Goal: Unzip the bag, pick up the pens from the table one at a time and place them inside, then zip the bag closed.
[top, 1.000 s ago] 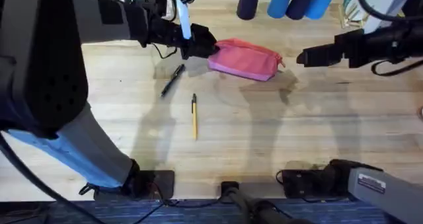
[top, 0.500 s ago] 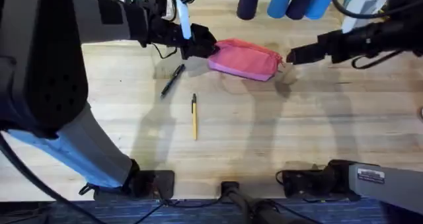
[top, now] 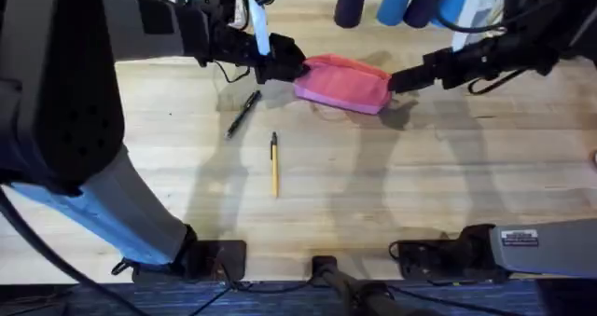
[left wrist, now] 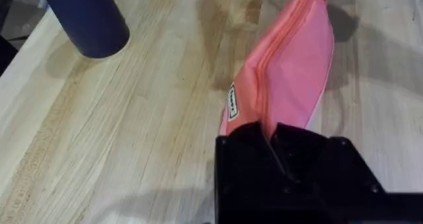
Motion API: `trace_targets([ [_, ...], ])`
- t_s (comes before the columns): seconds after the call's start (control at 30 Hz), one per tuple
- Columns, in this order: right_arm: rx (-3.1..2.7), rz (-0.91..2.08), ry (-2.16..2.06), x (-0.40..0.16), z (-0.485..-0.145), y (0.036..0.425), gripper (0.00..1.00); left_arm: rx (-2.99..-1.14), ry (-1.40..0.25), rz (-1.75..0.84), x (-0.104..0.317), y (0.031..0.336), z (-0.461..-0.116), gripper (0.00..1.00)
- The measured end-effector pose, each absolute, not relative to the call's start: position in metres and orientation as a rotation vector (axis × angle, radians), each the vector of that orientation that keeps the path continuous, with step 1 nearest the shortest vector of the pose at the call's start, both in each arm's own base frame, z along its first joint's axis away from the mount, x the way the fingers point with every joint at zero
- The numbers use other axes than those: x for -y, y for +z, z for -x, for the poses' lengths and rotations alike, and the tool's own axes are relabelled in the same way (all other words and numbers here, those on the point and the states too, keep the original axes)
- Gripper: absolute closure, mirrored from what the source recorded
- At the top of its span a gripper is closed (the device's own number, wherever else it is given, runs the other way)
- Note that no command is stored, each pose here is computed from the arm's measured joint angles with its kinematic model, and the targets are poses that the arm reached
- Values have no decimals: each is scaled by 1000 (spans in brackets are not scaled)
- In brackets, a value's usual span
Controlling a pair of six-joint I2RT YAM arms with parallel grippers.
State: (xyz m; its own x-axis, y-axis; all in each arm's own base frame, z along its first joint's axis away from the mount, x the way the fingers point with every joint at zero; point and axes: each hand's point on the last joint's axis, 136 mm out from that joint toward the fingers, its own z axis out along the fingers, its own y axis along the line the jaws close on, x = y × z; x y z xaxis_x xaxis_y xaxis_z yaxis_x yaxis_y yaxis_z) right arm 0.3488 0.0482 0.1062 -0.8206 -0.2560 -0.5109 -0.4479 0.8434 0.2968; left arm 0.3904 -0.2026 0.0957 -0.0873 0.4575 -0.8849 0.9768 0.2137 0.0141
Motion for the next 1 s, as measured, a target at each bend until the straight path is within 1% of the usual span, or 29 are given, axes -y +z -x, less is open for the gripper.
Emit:
trace_targets([
  [0.13,-2565,550,581,-56,-351,98,6,-1676,-806,-1361,203,96,-390,959],
  [0.33,-2544,575,576,-62,-359,94,56,-1676,-805,-1361,203,96,-390,959],
  [0.47,-2535,577,571,-62,-361,94,70,-1676,-806,-1361,203,96,-390,959],
  [0.53,-2536,580,572,-62,-361,94,97,-1676,-806,-1361,203,96,-390,959],
  [0.7,-2540,595,580,-67,-361,91,216,-1676,-805,-1361,203,96,-390,959],
  [0.77,-2538,598,580,-67,-362,90,300,-1676,-805,-1361,203,96,-390,959],
  [0.83,-2536,599,578,-67,-363,90,412,-1676,-805,-1361,203,96,-390,959],
  [0.9,-2535,599,578,-67,-363,90,500,-1676,-805,-1361,203,96,-390,959],
  [1.0,-2534,599,579,-68,-363,90,599,-1676,-805,-1361,203,96,-390,959],
])
